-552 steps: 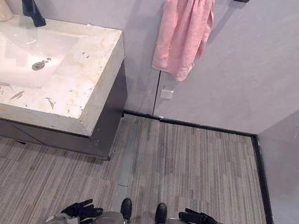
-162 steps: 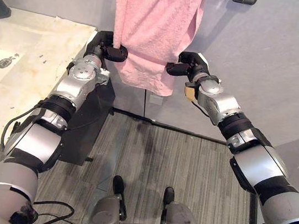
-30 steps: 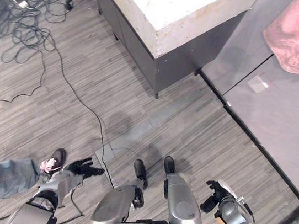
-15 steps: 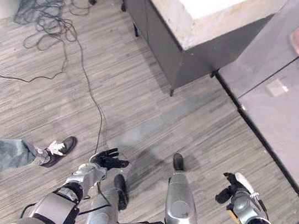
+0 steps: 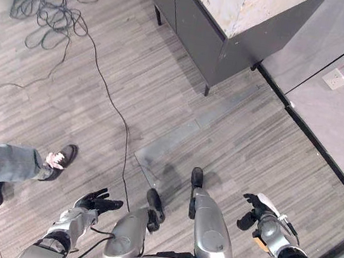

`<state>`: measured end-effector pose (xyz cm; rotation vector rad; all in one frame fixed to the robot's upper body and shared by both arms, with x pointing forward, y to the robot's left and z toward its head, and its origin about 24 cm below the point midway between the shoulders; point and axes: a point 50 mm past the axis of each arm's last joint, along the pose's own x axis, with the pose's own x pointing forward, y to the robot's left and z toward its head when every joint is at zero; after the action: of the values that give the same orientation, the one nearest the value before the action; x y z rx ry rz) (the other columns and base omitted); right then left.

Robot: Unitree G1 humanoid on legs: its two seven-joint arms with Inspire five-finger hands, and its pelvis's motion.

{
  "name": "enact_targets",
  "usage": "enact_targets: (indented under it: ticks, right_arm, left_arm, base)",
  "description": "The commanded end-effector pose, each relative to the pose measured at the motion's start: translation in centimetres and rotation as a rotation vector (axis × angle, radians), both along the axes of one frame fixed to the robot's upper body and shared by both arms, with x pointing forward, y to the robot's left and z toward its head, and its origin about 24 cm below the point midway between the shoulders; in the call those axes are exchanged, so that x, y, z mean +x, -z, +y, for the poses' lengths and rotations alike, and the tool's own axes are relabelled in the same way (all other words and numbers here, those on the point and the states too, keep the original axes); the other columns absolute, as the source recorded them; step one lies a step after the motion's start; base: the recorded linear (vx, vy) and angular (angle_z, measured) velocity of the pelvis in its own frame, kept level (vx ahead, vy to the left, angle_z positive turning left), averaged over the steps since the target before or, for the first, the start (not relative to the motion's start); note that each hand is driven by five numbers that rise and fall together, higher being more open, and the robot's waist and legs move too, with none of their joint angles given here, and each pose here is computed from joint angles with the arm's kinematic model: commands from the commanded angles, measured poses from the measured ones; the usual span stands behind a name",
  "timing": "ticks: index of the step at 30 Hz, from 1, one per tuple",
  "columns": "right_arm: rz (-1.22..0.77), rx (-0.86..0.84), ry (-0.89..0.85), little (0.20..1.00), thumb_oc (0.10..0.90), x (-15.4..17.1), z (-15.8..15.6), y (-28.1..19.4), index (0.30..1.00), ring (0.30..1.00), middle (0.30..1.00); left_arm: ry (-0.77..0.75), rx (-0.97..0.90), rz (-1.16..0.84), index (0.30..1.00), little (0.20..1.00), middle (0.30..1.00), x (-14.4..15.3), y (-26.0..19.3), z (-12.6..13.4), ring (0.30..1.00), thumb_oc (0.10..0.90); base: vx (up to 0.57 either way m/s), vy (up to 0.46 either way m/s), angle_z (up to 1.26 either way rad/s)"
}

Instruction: Organize the bathroom.

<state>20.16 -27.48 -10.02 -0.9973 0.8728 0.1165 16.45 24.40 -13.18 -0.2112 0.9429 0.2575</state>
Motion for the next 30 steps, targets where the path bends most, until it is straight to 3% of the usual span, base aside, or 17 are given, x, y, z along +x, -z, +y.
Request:
enact_targets:
  ticks: [1,6,13,18,19,23,30]
  right_arm:
    - [-0.082,-0.055,0.075,0.9,0.8,0.0,-2.5,-1.3,0.9,0.9,0.9]
    - [-0.104,-0.036,0.135,0.9,0.8,-0.6,-2.9,-1.1,0.9,0.9,0.9]
    - [-0.204,0.044,0.303,0.9,0.8,-0.1,-2.5,-1.3,0.9,0.9,0.9]
    - [-0.199,0.082,0.285,0.9,0.8,-0.3,-2.1,-1.2,0.9,0.9,0.9]
    - [-0.175,0.083,0.222,0.9,0.8,0.0,-1.6,-1.3,0.9,0.9,0.9]
    - [-0.135,0.111,0.233,0.9,0.8,-0.5,-1.4,-0.9,0.9,0.9,0.9]
    - [-0.087,0.082,0.28,0.9,0.8,-2.0,-1.7,0.2,0.9,0.9,0.9]
  left_arm:
    - [0.069,0.048,-0.097,0.9,0.9,0.9,1.5,-1.2,0.6,0.9,0.8]
    - [0.043,0.057,-0.116,0.9,0.9,0.9,1.9,-1.4,0.5,0.9,0.8]
    - [-0.067,0.104,-0.155,0.9,0.9,0.9,4.2,-2.7,1.1,0.9,0.8]
    - [-0.093,0.166,-0.09,0.9,0.9,0.9,1.7,-1.6,2.1,0.9,0.8]
    - [-0.153,0.168,-0.073,0.9,0.9,0.9,0.6,-1.4,3.0,0.9,0.8]
    - [-0.179,0.208,-0.048,0.9,0.9,0.9,-0.7,-1.5,4.4,0.9,0.8]
    - [-0.164,0.187,-0.059,0.9,0.9,0.9,-0.8,-1.4,4.0,0.9,0.8]
  base:
    - [0.15,-0.112,-0.06]
    - [0.13,0.009,-0.05]
    - [0.24,0.519,-1.16]
    - [0.22,0.494,-1.45]
    - [0.19,0.271,-1.75]
    - [0.16,0.112,-2.1]
    - [0.09,0.01,-0.34]
